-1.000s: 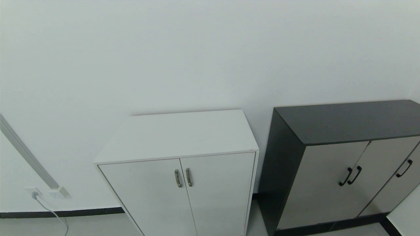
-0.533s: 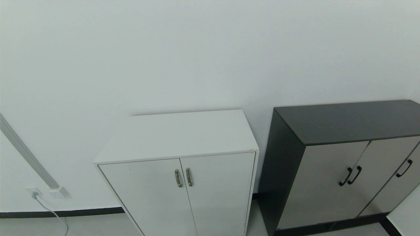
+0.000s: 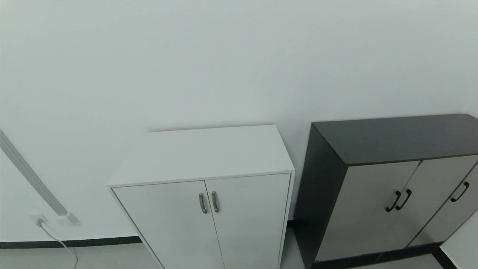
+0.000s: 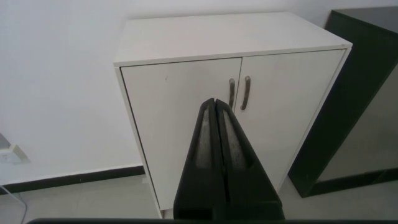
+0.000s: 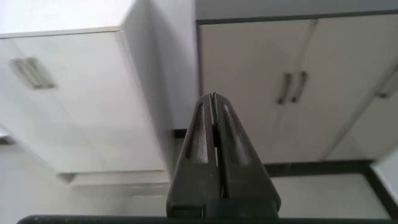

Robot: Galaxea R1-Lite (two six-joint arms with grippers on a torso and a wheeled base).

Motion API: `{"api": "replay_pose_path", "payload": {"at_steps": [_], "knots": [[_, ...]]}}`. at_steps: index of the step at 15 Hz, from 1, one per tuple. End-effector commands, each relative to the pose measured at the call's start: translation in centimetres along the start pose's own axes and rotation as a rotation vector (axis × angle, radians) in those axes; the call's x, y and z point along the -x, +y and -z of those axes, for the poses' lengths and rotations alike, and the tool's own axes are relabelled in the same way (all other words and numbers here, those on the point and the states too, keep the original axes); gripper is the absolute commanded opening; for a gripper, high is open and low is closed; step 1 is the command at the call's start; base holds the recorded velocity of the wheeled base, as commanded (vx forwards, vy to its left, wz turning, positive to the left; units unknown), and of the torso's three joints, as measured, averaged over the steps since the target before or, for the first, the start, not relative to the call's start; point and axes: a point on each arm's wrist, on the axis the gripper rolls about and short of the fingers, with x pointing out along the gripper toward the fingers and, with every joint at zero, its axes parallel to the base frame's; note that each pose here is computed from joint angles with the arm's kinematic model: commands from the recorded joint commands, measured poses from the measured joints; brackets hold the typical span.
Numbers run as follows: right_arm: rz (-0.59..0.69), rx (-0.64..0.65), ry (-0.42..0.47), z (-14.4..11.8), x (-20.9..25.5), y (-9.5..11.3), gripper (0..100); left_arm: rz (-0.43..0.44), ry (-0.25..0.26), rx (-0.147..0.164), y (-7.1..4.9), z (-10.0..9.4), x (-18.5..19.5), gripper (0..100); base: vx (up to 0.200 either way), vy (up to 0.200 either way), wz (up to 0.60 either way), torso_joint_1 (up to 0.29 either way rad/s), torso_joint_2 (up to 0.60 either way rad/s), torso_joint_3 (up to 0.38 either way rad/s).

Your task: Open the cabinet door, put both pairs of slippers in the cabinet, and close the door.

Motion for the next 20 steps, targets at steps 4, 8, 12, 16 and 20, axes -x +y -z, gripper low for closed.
{"api": "replay_pose_path", "payload": {"at_steps": [4,8,12,16,20], "knots": [[0.173,-0.014,0.031,-0.04,-0.18,0.37,0,0.000,0.001,0.000,0.00,0.00,-0.01,0,0.000,0.000,0.00,0.000,0.00,0.000],[0.179,-0.028,-0.001,0.08,0.07,0.41,0,0.000,-0.001,0.000,0.00,0.01,0.01,0,0.000,0.000,0.00,0.000,0.00,0.000],[-0.024,-0.057,0.002,0.29,-0.08,0.86,0,0.000,0.001,0.000,0.00,0.00,-0.01,0,0.000,0.000,0.00,0.000,0.00,0.000],[-0.103,-0.063,-0.032,0.51,-0.36,1.05,0,0.000,0.001,0.000,0.00,0.00,-0.01,0,0.000,0.000,0.00,0.000,0.00,0.000],[-0.109,-0.064,-0.035,0.52,-0.36,1.05,0,0.000,0.001,0.000,0.00,0.00,-0.01,0,0.000,0.000,0.00,0.000,0.00,0.000]]}}
